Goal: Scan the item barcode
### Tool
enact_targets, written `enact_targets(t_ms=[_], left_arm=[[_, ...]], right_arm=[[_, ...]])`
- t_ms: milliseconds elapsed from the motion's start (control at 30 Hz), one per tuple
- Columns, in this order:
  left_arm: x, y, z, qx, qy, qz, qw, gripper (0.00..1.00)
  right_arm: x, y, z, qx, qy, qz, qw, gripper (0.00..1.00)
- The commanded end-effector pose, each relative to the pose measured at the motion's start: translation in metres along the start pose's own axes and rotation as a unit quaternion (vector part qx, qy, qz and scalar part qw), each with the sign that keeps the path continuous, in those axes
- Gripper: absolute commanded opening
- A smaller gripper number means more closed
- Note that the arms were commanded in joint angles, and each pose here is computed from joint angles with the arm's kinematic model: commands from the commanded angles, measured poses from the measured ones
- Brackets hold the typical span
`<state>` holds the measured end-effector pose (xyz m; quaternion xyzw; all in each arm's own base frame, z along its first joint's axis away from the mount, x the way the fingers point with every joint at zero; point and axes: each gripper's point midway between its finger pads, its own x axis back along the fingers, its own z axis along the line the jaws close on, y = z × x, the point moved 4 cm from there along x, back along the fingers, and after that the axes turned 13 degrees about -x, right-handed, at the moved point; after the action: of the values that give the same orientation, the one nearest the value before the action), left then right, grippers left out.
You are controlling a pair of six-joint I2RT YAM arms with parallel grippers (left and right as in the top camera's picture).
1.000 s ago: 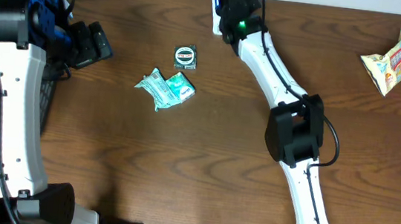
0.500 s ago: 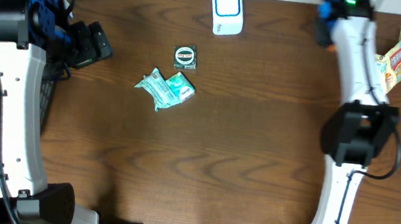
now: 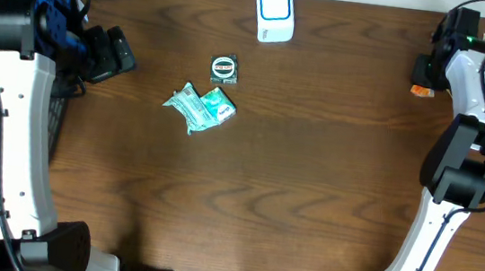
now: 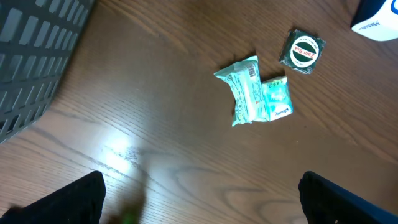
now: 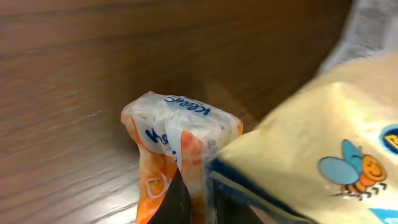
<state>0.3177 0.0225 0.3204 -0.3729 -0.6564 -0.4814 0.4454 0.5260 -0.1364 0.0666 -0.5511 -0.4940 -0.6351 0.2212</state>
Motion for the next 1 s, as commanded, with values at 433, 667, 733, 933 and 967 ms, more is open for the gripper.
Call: enact_targets(t_ms=[433,667,733,933,967], left_arm=[[0.005,0.000,0.001,0.000,0.002,-0.007,1.000,0.98],[0.005,0.000,0.001,0.000,0.002,-0.007,1.000,0.98],[0.005,0.000,0.001,0.000,0.002,-0.007,1.000,0.98],[0.005,0.000,0.001,0.000,0.002,-0.007,1.000,0.98],[0.005,0.000,0.001,0.000,0.002,-0.007,1.000,0.98]], right_arm=[[0.108,0.028,-0.060,-0.080,-0.047,-0.071,0.993,0.99],[0.168,-0.047,0.092,-0.004,0.423,0.137,0.896,0.96],[0.172,-0.070,0.117,0.037,0.452,0.161,0.877,0.81],[0.168,-0.156,0.208,0.182,0.462,0.185,0.848,0.62],[0.166,-0.170,0.224,0.196,0.455,0.182,0.849,0.62]])
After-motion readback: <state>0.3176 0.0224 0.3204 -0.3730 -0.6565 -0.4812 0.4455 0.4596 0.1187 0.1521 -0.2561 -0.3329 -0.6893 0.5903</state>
